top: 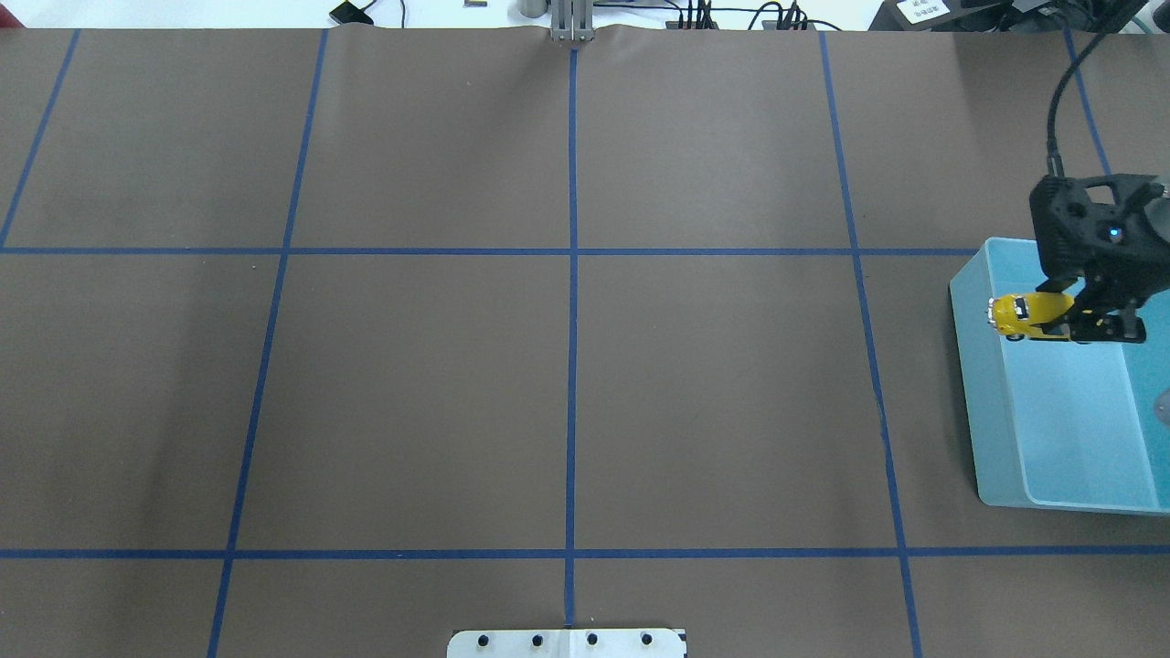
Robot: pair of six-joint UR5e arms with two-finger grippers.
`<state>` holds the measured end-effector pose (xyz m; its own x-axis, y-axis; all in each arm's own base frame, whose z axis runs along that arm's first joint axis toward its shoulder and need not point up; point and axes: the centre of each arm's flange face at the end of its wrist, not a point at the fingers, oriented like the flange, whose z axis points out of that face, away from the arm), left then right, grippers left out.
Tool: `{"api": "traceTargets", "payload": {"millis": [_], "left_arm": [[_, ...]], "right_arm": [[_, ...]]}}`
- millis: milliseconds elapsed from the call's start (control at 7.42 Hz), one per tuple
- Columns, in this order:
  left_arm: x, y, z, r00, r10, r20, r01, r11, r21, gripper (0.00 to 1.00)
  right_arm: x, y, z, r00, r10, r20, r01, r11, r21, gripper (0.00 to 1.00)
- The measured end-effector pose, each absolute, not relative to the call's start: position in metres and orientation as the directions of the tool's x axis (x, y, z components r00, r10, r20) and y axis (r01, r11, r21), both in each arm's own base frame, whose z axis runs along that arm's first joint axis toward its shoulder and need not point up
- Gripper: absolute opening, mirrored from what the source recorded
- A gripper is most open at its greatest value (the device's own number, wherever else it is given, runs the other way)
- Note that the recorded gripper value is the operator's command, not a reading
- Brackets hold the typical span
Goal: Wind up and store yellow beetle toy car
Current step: 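Carry the yellow car with the right gripper into the light-blue bin, then lower the car into the bin and open the right gripper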
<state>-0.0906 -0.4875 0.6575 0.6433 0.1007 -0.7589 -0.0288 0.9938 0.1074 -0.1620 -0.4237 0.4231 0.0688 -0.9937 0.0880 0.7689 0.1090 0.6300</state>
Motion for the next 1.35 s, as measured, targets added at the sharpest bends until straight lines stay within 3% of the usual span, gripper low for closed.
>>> {"api": "traceTargets", "payload": {"millis": [539,1079,1213,1348], "left_arm": [[-0.058,-0.494,0.659,0.664,0.081,-0.743,-0.057,0.997,0.057,1.00],[-0.059,-0.488,0.661,0.691,0.082,-0.718,-0.061,0.997,0.055,1.00],[-0.060,-0.485,0.661,0.692,0.080,-0.718,-0.058,0.997,0.054,1.00],[-0.061,-0.481,0.663,0.691,0.075,-0.719,-0.057,0.997,0.050,1.00]], "right_arm": [[-0.161,-0.427,0.533,0.037,-0.995,0.094,0.786,0.087,0.612,0.00],[-0.184,-0.418,0.573,-0.013,-0.990,0.138,0.792,0.074,0.606,0.00],[-0.189,-0.416,0.575,-0.025,-0.990,0.142,0.793,0.067,0.606,0.13],[-0.193,-0.414,0.577,-0.034,-0.989,0.146,0.795,0.062,0.604,0.72]]}}
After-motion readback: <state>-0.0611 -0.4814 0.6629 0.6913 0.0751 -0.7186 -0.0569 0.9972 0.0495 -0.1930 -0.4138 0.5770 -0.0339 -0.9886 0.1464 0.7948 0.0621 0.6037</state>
